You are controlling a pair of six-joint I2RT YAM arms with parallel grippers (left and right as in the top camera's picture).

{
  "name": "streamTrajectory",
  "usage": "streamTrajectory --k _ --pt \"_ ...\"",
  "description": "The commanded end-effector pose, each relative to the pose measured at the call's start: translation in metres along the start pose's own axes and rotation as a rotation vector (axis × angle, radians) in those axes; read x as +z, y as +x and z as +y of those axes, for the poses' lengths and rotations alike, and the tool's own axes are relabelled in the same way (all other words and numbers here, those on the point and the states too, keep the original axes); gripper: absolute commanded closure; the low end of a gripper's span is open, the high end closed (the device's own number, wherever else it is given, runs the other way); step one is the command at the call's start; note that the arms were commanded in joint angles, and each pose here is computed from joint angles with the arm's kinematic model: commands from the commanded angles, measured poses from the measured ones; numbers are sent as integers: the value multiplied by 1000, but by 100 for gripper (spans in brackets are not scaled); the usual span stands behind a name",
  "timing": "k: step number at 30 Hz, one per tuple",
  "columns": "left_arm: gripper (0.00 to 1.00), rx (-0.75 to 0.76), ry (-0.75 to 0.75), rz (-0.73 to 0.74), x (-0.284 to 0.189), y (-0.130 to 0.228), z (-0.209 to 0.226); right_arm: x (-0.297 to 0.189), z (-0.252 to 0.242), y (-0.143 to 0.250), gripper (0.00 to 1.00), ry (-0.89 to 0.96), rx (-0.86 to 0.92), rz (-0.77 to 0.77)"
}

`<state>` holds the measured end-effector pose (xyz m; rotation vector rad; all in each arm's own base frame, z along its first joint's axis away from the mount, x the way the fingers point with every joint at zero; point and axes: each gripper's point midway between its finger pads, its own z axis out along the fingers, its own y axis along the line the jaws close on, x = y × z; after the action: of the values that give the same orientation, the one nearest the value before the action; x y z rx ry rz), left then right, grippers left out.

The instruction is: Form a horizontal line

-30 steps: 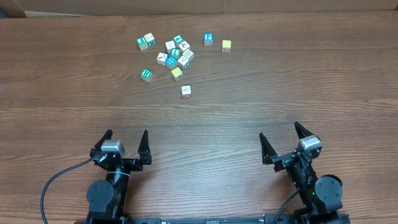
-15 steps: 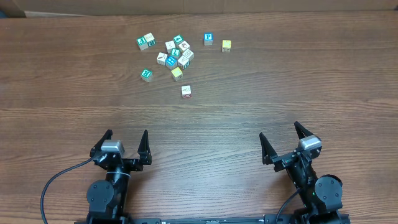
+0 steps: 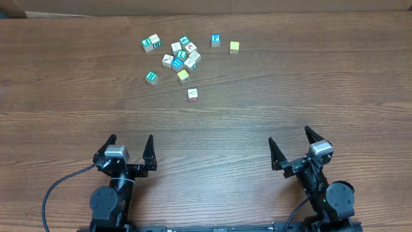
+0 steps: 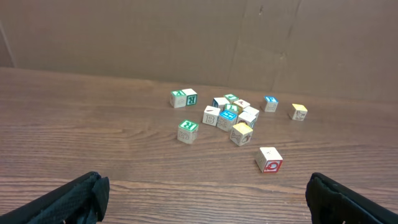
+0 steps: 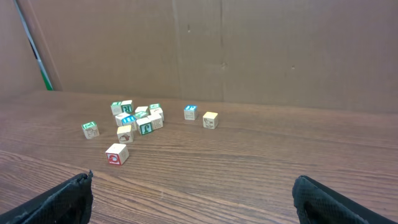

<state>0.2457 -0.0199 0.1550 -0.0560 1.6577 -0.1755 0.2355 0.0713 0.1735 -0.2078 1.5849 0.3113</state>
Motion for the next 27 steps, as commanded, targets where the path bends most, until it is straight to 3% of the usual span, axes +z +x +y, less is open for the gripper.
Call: streamTrajectory --k 1,20,23,27 --pt "0 22 -7 -8 0 -1 1 0 -2 2 0 11 5 -3" --pt "0 22 -6 -13 0 -2 1 0 -2 2 0 11 5 -3" --pt "0 13 32 -87 -2 -21 -6 0 -2 2 0 11 5 -3" --pt "0 68 202 -323 -23 -91 -41 0 -2 2 0 11 5 -3"
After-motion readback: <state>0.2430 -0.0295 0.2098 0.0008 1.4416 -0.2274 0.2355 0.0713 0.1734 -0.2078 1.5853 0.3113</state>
